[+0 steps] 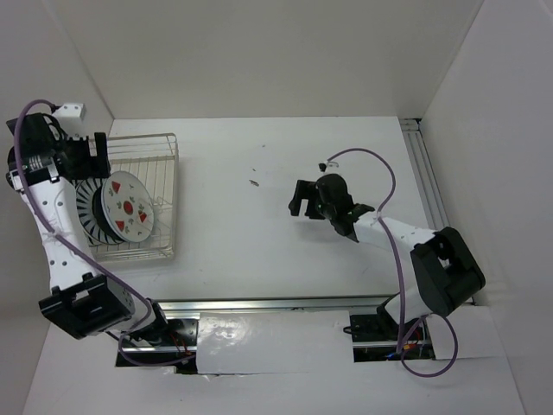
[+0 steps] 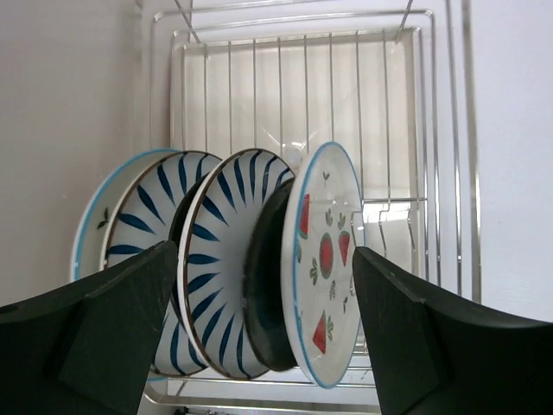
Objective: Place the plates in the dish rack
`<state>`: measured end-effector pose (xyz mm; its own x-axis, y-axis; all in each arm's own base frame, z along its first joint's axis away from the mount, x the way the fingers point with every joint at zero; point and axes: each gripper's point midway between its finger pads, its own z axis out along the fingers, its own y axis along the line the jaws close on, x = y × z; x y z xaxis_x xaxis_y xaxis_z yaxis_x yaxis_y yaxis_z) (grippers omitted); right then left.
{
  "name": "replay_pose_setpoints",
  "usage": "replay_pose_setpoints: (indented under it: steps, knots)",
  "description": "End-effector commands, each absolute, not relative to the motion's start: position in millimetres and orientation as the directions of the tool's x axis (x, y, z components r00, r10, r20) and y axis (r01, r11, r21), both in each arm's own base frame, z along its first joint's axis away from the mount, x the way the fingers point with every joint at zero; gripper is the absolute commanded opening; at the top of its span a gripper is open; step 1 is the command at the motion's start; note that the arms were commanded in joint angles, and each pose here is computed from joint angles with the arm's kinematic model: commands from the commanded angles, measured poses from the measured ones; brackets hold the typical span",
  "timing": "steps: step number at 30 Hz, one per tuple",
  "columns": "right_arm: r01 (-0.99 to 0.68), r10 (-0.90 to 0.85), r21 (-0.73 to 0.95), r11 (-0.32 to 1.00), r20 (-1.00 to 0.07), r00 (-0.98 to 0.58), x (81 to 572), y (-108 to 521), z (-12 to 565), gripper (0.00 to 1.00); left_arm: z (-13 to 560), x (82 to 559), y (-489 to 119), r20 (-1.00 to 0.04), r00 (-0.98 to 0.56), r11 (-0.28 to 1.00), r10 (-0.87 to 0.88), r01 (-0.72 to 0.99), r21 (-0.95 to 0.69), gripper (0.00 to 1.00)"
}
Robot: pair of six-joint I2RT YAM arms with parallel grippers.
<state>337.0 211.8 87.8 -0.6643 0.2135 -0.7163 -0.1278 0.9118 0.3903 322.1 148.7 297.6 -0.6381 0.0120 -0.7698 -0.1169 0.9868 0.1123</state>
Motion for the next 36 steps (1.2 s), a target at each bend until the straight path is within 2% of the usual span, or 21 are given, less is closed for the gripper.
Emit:
replay_pose_setpoints:
  steps: [1,7,14,16,22,36]
  knots:
    - [-0.153,0.204,0.341,0.927,-0.804,-0.559,363,211,140,0.99,338,307,131,-0.827,-0.561,0.989,0.044,-0.094,0.116,0.95]
    - [-0.142,0.175,0.274,0.951,-0.857,-0.485,373,199,185,0.99,338,286,86,-0.893,-0.45,0.999,-0.024,-0.029,-0.012,0.98]
    - [-0.113,0.196,0.247,0.962,-0.921,-0.337,360,168,253,0.99,354,270,60,-0.964,-0.265,1.0,-0.029,0.002,-0.03,0.99]
    - [-0.114,0.218,0.258,0.96,-0.935,-0.279,353,160,277,0.99,355,270,57,-0.964,-0.264,0.999,-0.044,0.008,-0.048,0.99]
    - [-0.127,0.238,0.268,0.955,-0.948,-0.21,334,146,291,0.99,332,270,46,-0.946,-0.307,0.992,-0.1,0.048,-0.12,0.99]
    - [-0.101,0.224,0.249,0.963,-0.952,-0.21,323,133,278,0.99,302,268,41,-0.935,-0.35,0.99,-0.054,0.105,-0.096,0.99]
